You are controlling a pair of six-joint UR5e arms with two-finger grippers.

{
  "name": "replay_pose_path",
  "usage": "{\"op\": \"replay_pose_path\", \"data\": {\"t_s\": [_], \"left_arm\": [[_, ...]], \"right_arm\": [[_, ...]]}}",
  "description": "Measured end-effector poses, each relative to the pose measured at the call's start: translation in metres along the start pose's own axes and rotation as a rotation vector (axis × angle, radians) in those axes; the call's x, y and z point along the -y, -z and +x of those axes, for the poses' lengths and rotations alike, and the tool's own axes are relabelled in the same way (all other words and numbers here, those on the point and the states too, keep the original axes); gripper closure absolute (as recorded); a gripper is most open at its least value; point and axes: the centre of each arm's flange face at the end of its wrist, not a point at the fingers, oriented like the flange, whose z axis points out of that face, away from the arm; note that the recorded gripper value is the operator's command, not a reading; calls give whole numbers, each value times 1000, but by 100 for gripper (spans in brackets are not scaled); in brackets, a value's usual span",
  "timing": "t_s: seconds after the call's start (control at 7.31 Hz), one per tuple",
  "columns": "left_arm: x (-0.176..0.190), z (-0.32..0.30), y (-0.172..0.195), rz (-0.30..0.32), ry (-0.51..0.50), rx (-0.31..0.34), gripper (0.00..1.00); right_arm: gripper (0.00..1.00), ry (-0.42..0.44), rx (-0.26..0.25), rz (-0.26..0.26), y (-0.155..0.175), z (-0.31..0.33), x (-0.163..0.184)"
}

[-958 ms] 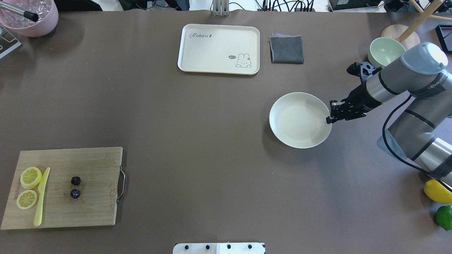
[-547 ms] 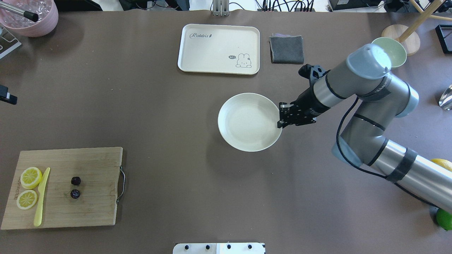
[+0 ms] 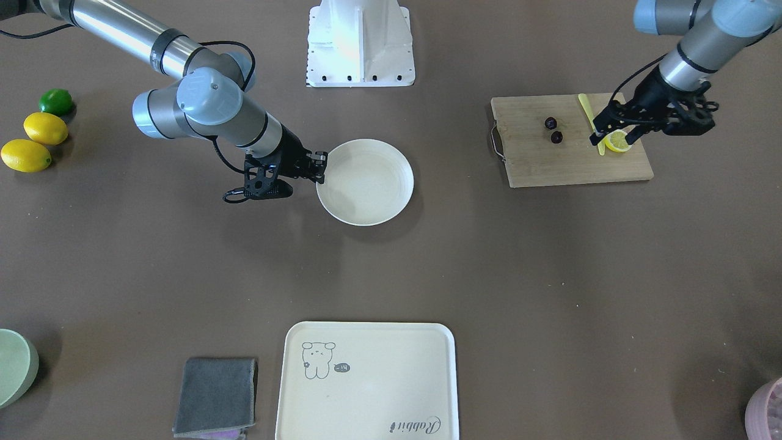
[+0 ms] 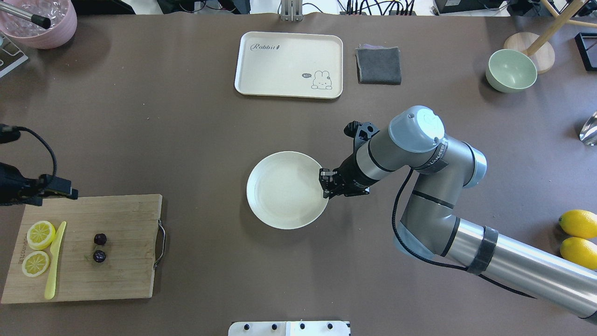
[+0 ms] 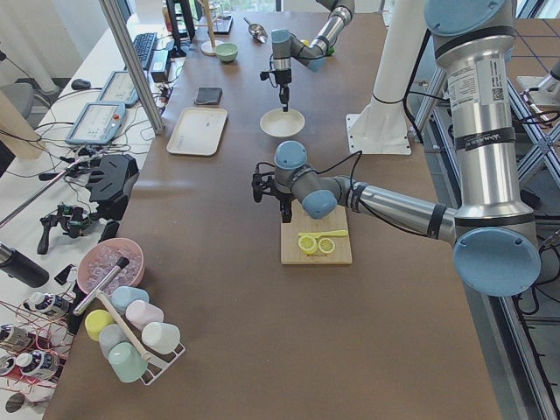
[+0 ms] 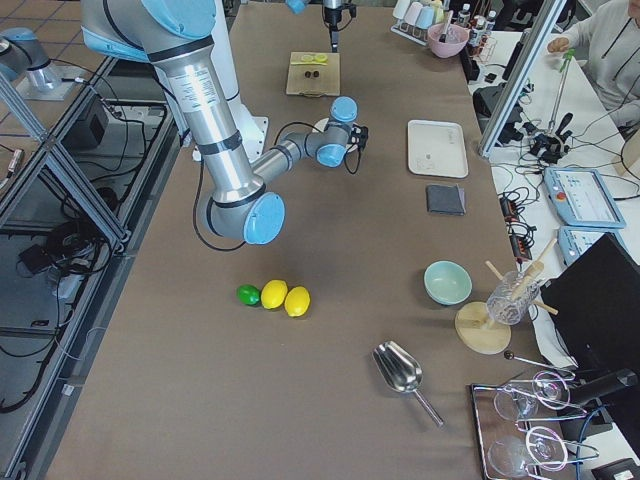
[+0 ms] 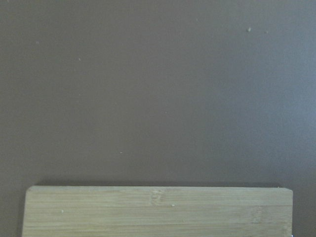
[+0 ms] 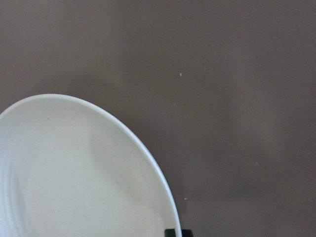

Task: Place red cherry on plate
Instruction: 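Hold the plate with the right gripper while the left gripper reaches the cherries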

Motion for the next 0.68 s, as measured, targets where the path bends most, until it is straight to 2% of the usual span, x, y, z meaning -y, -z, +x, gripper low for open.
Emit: {"op": "replay_pose_path", "data": {"t_s": [0.14,0.27,0.41,0.55,0.68], "left_arm": [[-20,13,-19,-11,0,7,16],[-38,23,-36,-22,-18,16,19],[-51,30,-49,-24,-39,28,22],[-60,34,-58,-28,-54,36,32],[-66,36,-63,-33,-65,39,49]], "right_arm": [[100,-2,-7,3,-6,0,0],[25,-3,-10,5,-8,1,0],[0,-1,-10,13,-8,1,0],[0,-1,-11,34,-9,0,2],[0,-2,-13,56,-9,1,4]]}}
